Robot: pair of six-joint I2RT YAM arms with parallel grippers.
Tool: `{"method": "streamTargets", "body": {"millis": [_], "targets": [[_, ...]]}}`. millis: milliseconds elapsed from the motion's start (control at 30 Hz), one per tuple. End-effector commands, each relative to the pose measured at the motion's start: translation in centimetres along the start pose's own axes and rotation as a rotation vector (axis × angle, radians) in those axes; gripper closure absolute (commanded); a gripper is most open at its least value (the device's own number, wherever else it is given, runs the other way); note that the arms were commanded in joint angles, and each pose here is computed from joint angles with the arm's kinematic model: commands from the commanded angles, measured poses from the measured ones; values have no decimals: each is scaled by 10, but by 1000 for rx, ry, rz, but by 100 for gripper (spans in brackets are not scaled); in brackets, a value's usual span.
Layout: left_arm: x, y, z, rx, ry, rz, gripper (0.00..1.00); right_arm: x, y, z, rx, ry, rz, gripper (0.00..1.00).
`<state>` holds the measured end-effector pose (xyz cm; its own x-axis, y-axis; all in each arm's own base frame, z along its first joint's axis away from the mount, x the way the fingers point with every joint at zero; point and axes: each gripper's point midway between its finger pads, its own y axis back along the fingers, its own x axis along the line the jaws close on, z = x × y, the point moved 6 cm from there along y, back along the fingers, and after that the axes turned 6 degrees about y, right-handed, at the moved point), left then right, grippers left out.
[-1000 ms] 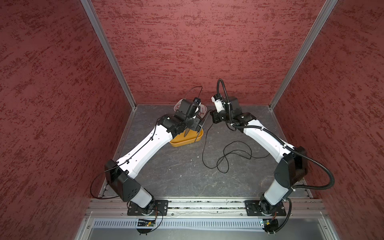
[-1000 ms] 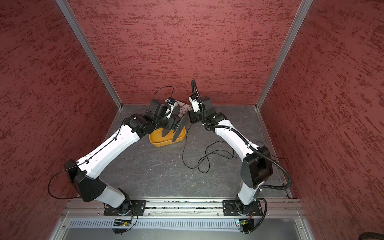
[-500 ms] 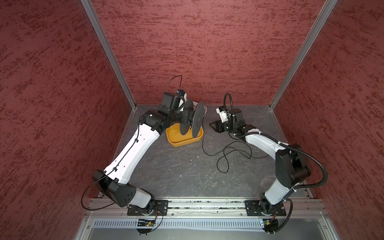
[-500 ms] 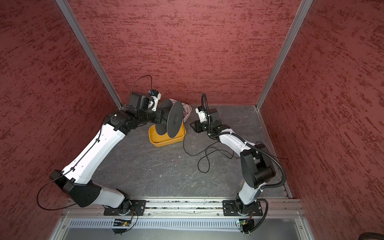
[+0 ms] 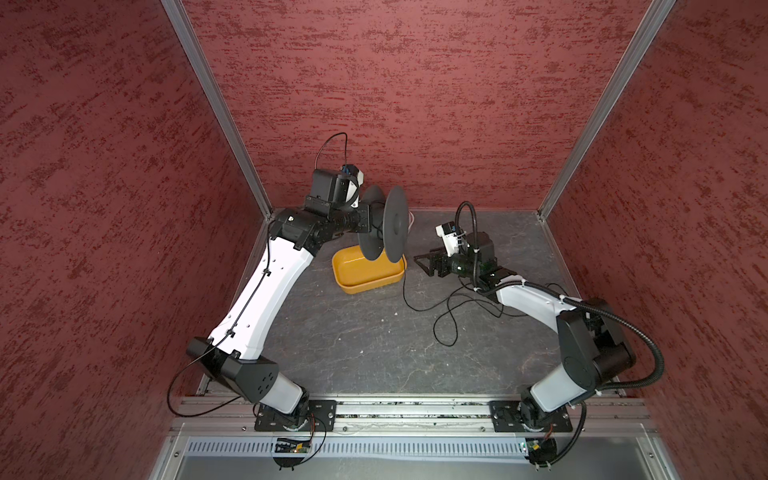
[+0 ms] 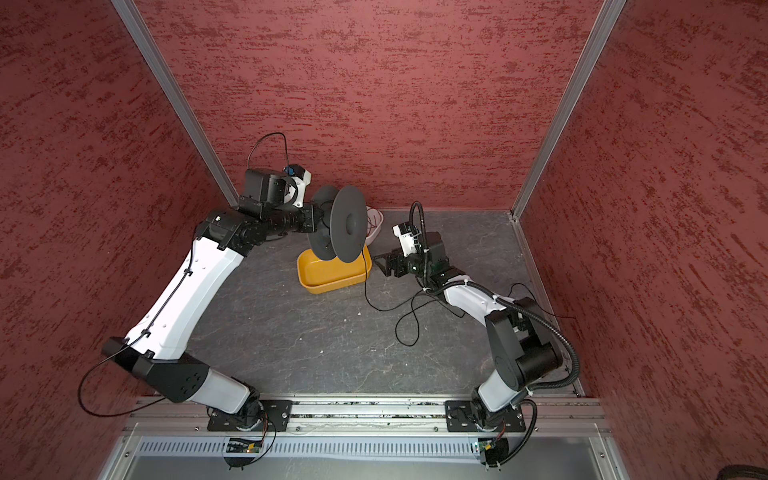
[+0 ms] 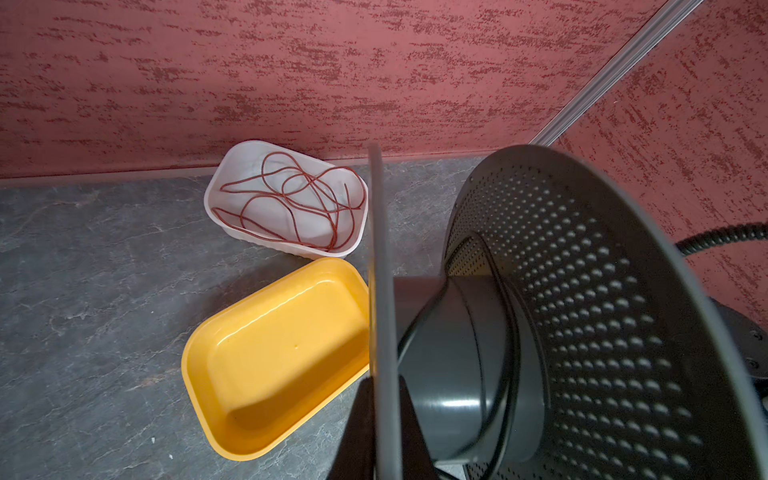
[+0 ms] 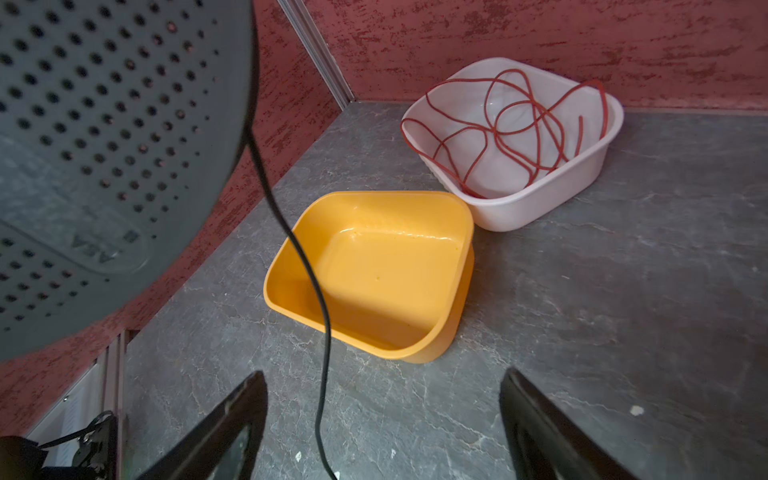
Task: Wrap the cables
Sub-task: 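Bring the right gripper with the cable up over the spool again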
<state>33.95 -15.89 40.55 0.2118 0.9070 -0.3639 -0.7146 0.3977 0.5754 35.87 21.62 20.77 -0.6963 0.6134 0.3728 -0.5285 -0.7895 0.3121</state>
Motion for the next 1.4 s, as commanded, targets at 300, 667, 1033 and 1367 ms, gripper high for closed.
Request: {"method": "streamTargets", "body": {"millis": [300, 667, 1033, 1367], "targets": [[-7, 14, 21, -78, 38, -48, 100, 34, -16, -32, -67, 24, 189, 21], [-4, 14, 24, -80, 63, -59, 100, 39, -50, -72, -34, -58, 208, 48], [3, 9, 25, -71, 89, -54, 100, 39, -59, -91, -26, -93, 186, 85], [22, 4, 27, -96, 192, -18, 100, 41, -54, -95, 17, -20, 68, 100]]}}
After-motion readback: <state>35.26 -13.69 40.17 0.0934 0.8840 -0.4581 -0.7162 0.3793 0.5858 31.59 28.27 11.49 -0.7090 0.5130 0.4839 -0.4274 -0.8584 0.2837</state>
